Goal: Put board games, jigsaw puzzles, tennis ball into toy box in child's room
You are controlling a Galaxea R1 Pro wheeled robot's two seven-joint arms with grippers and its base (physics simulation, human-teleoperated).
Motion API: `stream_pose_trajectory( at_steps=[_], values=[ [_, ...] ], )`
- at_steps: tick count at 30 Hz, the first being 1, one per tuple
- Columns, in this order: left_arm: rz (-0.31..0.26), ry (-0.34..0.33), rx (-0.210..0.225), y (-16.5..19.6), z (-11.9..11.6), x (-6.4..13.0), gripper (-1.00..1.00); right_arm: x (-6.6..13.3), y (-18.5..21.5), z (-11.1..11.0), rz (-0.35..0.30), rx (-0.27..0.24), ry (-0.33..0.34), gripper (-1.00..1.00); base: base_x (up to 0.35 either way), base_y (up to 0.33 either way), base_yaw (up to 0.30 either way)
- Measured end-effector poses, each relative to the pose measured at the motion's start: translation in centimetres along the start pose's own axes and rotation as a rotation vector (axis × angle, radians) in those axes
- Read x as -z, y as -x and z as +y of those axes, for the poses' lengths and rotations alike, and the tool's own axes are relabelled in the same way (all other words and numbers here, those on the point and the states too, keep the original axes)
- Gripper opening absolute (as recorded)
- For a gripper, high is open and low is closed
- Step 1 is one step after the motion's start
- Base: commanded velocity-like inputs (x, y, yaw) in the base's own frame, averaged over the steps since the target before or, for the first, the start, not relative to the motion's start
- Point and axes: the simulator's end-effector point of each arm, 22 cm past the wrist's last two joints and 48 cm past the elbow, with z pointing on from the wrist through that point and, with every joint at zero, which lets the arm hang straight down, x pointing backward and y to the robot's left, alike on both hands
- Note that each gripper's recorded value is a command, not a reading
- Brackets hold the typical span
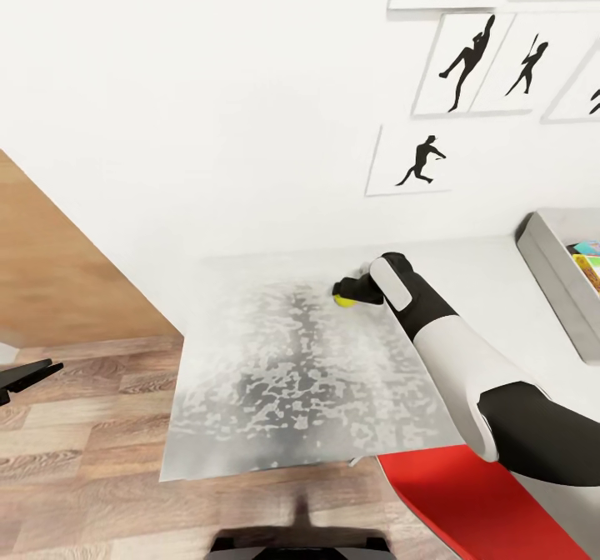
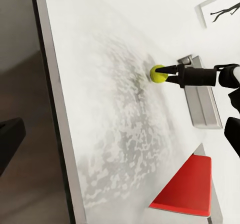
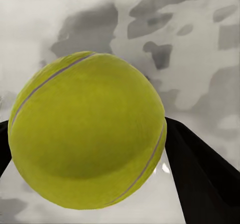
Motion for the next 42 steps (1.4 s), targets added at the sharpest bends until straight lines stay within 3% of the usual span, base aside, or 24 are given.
stream_pose_trajectory(
  at_steps=[8,15,20,24,28,31,35,42],
  values=[
    [-0.005,-0.004,-0.008,0.3,-0.4,0.2,1.0,0.8,0.4,0.5,-0.009,0.002,0.014,-1.0,0.0,0.0,-0.091],
    [-0.011,-0.009,-0.011,0.5,-0.9,0.3,1.0,5.3,3.4,3.7,-0.08,0.049,0.104,-1.0,0.0,0.0,-0.113],
    [-0.007,-0.007,-0.017,0.8,-1.3,0.5,1.0,8.6,5.7,4.0,-0.134,-0.004,0.176,-1.0,0.0,0.0,-0.114],
    [0.009,0.0,-0.035,1.1,-1.6,0.7,1.0,10.6,7.2,4.8,-0.188,-0.013,0.212,-1.0,-0.002,0.0,-0.114],
    [0.022,0.001,-0.031,1.1,-1.9,0.7,1.0,13.0,8.2,7.0,-0.224,-0.03,0.307,-1.0,-0.157,0.0,-0.114],
    [0.027,-0.001,-0.026,1.1,-2.1,0.7,1.0,16.4,9.6,9.2,-0.272,-0.043,0.419,-1.0,-0.283,0.0,-0.114],
    [0.107,-0.025,-0.009,-0.2,-3.5,-1.1,1.0,20.3,10.9,10.3,-0.323,-0.054,0.534,-1.0,-0.12,0.0,-0.114],
    [0.168,-0.062,-0.05,0.1,-7.3,-2.7,1.0,22.7,9.4,12.1,-0.316,-0.075,0.665,-1.0,-0.016,0.0,-0.114]
  ],
)
